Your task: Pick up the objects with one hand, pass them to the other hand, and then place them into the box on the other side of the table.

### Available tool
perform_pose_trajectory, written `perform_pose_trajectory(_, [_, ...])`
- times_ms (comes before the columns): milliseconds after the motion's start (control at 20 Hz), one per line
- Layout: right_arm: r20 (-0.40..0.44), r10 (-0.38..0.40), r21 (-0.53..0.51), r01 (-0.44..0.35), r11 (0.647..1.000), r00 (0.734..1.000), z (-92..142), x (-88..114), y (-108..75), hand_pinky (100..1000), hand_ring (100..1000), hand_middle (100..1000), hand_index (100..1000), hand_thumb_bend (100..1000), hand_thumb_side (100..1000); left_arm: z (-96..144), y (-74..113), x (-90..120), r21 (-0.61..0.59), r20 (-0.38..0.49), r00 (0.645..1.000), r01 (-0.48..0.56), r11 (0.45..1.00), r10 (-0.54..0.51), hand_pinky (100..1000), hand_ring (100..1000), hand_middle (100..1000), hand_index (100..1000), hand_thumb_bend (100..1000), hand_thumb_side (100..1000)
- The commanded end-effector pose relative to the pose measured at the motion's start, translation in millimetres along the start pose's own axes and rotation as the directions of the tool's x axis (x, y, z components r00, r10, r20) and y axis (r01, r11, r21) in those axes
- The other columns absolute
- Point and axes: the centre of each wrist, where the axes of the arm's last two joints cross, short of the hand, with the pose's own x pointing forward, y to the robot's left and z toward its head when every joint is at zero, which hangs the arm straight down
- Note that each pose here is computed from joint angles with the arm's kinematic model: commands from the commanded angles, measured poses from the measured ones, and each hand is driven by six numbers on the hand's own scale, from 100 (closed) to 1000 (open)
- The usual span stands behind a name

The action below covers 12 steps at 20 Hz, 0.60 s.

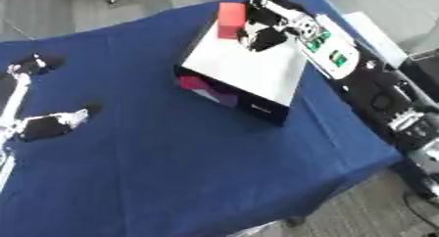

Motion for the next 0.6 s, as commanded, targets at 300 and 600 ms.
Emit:
perform_pose_trajectory(300, [0.031,0.076,0.070,-0.078,0.995,0.997,0.6,-1.6,-13.1,942,993,1000,1000,100,131,-2.8,10.2,1.0,0.033,0.008,1.000,0.008,0.999,-0.008,786,758,705,832,610,505])
perform_pose_trajectory(600, [0.046,0.126,0.110,-0.130,0.985,0.991,0.2,-0.9,-16.9,979,1000,1000,1000,100,261,-2.8,9.7,1.2,0.035,0.004,1.000,0.004,0.999,-0.004,787,759,703,830,606,506])
